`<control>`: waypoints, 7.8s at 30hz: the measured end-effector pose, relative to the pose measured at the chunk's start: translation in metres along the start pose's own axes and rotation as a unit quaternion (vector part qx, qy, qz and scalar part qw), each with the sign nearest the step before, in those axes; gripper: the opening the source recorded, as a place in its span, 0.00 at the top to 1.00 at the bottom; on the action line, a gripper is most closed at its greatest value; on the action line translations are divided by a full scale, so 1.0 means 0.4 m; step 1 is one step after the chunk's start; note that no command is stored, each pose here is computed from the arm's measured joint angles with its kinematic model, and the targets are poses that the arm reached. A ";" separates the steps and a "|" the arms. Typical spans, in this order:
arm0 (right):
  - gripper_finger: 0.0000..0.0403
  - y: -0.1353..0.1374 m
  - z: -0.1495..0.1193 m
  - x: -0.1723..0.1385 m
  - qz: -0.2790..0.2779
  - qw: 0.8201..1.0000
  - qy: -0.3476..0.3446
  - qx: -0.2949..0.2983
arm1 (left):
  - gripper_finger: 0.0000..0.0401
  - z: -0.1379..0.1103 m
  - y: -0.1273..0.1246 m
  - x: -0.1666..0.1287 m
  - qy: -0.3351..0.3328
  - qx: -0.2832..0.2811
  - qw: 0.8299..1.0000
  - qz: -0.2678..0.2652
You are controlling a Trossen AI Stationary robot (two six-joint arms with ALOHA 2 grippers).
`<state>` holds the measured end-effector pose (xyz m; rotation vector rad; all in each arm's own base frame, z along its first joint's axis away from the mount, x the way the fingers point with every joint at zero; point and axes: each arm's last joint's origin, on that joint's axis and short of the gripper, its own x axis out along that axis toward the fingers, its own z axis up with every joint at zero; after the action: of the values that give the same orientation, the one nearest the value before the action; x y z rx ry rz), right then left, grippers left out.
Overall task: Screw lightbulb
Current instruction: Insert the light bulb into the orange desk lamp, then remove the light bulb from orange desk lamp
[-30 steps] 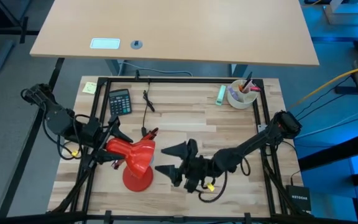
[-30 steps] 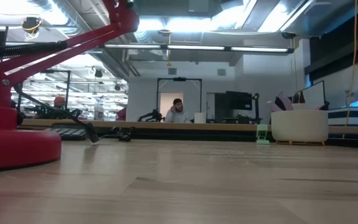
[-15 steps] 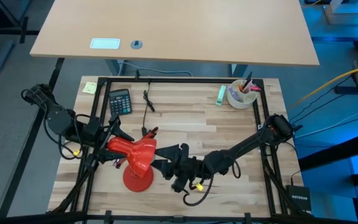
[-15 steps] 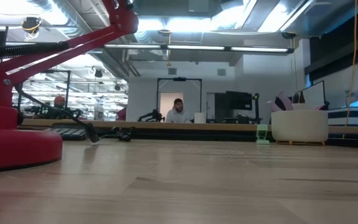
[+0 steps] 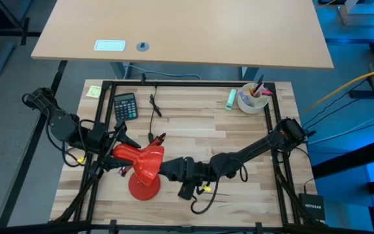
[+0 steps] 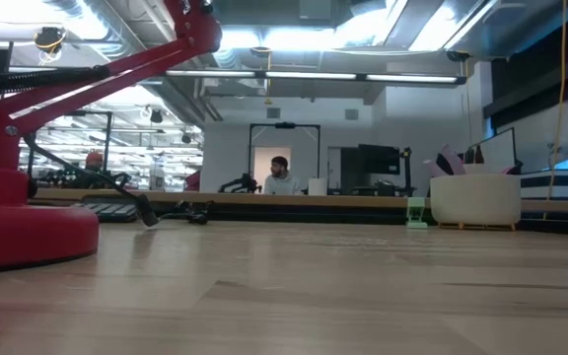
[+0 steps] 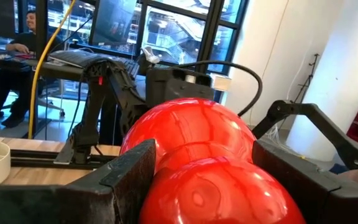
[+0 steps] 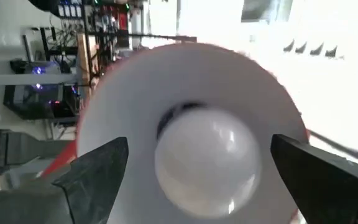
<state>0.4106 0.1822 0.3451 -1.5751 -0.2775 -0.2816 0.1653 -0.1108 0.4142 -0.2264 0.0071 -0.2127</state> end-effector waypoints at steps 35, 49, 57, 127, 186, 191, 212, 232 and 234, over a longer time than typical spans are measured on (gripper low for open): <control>0.21 -0.007 -0.020 0.032 -0.003 0.999 -0.033 -0.001 | 0.37 -0.007 -0.002 0.007 0.008 -0.006 1.000 -0.003; 0.24 -0.010 0.016 0.038 0.019 1.000 0.015 -0.008 | 0.37 -0.006 -0.003 0.006 0.007 -0.009 1.000 -0.006; 0.25 -0.006 0.008 0.040 0.025 0.999 0.031 -0.013 | 0.37 -0.006 -0.003 0.005 0.008 -0.007 1.000 -0.006; 0.24 -0.027 0.037 0.042 0.071 0.996 0.057 0.007 | 0.37 -0.007 -0.004 0.006 0.012 0.026 0.999 -0.019; 0.10 -0.032 0.051 0.031 0.018 0.802 0.118 0.586 | 0.37 -0.007 -0.004 0.007 0.010 0.016 1.000 -0.017; 0.08 -0.052 0.103 -0.022 0.020 0.849 0.230 0.475 | 0.37 -0.007 -0.004 0.006 0.010 0.016 1.000 -0.017; 0.08 0.169 0.007 -0.198 0.215 0.655 0.251 0.680 | 0.37 -0.006 -0.005 0.005 0.011 0.007 1.000 -0.028; 0.08 0.234 0.009 -0.220 0.177 0.561 0.202 0.783 | 0.37 -0.006 -0.001 0.006 0.012 0.000 1.000 -0.021; 0.08 0.226 0.007 -0.218 0.181 0.564 0.206 0.779 | 0.37 -0.006 -0.001 0.006 0.012 -0.001 1.000 -0.021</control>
<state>0.3602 0.1830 0.2300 0.2872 0.2025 0.0105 0.1674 -0.1121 0.4120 -0.2254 0.0266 -0.2574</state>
